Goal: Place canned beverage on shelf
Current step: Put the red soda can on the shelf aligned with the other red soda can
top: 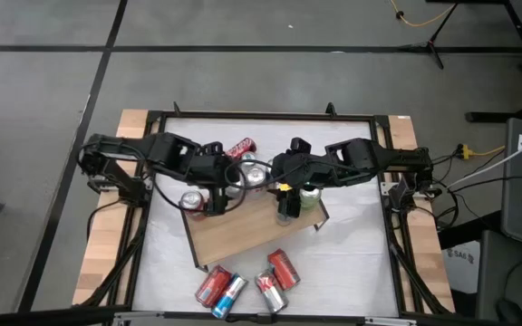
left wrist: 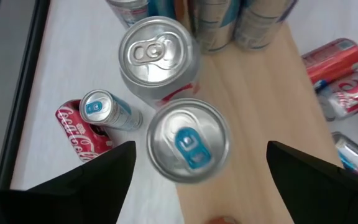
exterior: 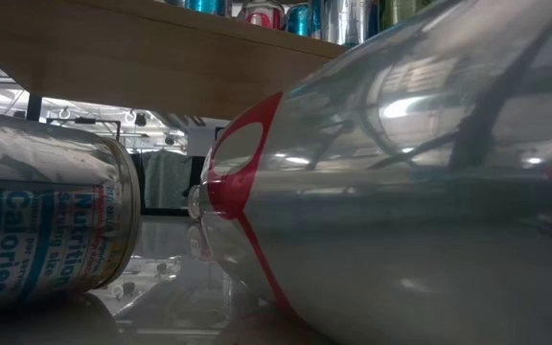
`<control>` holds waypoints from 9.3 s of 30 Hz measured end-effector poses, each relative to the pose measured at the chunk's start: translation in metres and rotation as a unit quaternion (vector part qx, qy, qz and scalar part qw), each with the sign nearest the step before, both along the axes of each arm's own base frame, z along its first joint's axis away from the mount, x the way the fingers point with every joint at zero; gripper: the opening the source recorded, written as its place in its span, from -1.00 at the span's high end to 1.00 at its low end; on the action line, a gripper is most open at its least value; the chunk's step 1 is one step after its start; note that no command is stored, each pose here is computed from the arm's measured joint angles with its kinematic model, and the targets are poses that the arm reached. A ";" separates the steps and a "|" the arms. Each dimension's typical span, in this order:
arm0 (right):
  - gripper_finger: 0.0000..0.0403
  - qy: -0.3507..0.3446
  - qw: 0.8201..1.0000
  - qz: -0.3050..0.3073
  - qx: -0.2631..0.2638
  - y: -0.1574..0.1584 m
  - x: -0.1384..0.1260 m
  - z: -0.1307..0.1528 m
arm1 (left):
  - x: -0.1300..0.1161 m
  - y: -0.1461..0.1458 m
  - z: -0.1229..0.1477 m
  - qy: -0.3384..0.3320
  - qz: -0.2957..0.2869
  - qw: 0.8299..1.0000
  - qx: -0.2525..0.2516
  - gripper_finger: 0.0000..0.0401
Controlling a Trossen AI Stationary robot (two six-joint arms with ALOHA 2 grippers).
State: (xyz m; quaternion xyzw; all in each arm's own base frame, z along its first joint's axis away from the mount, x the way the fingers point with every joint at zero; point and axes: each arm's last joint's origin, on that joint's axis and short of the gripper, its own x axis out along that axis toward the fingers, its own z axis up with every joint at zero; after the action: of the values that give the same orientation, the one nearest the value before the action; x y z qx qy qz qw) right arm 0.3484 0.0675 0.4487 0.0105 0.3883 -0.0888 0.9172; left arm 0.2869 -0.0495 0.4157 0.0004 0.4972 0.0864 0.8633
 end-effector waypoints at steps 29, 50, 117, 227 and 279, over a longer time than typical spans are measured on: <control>-0.41 0.027 0.997 0.026 0.070 0.077 -0.031 -0.005 | -0.087 0.009 0.058 -0.123 -0.010 0.992 -0.032 -0.75; -0.41 0.070 0.945 -0.154 0.280 0.159 -0.048 -0.062 | -0.093 0.011 0.061 -0.131 -0.010 0.991 -0.036 -0.75; -0.41 0.094 0.919 -0.278 0.263 0.185 -0.013 -0.253 | -0.092 0.011 0.061 -0.131 -0.011 0.991 -0.033 -0.75; -0.47 0.048 0.944 -0.160 0.283 0.178 0.005 -0.081 | -0.086 -0.016 0.074 -0.204 -0.203 0.957 -0.028 -0.75; -0.47 -0.187 0.871 0.101 0.443 0.103 0.077 -0.008 | -0.080 -0.077 0.081 -0.289 -0.442 0.845 0.081 -0.75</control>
State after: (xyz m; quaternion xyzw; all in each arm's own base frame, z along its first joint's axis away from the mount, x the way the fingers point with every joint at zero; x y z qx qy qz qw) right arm 0.4255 0.1703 0.4410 0.3929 0.2076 0.1888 0.8757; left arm 0.2067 -0.1266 0.4971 0.2653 0.1637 -0.2685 0.9115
